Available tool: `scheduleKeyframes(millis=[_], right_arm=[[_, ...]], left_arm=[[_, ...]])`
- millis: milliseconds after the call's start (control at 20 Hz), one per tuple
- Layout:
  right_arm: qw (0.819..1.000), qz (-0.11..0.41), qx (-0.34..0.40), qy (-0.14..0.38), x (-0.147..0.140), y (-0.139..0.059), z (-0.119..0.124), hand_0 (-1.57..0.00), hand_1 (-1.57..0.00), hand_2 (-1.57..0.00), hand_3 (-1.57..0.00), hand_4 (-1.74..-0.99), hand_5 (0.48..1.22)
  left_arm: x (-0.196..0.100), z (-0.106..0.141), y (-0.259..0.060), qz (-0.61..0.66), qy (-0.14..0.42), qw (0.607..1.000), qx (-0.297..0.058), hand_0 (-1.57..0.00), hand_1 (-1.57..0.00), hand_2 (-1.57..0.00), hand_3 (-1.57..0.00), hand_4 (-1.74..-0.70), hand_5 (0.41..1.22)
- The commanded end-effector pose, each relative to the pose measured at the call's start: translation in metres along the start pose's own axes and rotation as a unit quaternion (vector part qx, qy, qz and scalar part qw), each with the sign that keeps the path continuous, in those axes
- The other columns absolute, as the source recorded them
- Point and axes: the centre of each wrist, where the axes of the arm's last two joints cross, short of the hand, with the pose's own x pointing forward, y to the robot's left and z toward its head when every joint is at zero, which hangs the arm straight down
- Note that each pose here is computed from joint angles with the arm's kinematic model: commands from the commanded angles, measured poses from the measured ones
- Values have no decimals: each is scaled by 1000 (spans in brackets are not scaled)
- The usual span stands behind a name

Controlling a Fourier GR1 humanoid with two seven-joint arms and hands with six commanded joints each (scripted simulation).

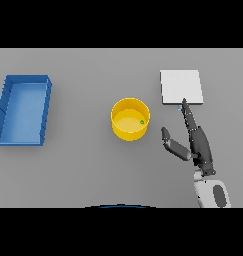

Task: Pick up the red beaker and tilt it to pour out 1 green nut into yellow bowl. Pick up the yellow bowl and place it on the metallic measuring scale.

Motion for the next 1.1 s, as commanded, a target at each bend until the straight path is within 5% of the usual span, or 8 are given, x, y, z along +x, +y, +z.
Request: scheduleKeyframes(millis=[0,400,600,700,800,900,1050], right_arm=[[1000,3,1,6,-3,-1,0,1,1,1,1,-1199,707],[1000,5,2,3,-3,0,-1,1,1,1,1,-1186,687],[1000,-4,-4,7,-1,-1,-5,1,1,1,1,-1168,679],[1000,6,-1,10,-3,-4,-3,1,1,1,1,-1165,675],[1000,7,0,13,-6,-1,-1,1,1,1,1,-1159,669],[1000,8,-1,8,-3,1,-4,1,1,1,1,-1162,671],[1000,6,2,1,-6,-2,-2,1,1,1,1,-1147,680]], left_arm=[[-7,4,-4,11,9,1000,3,-1571,-1571,-1571,-1374,-1741,1221],[-64,51,-35,58,70,996,-10,-1571,-1571,-1571,-1383,-1741,1221],[-78,61,-42,60,94,993,-47,-1571,-1571,-1571,-1366,-1735,955],[-80,68,-40,45,80,993,-80,-1571,-1571,-1571,-1368,-1493,827],[-78,77,-32,14,37,992,-118,-1495,-1380,-1311,-1098,-1155,740],[-81,83,-29,12,23,986,-166,-1003,-883,-839,-707,-933,697],[-85,82,-25,-25,27,983,-181,-513,-452,-429,-361,-785,656]])
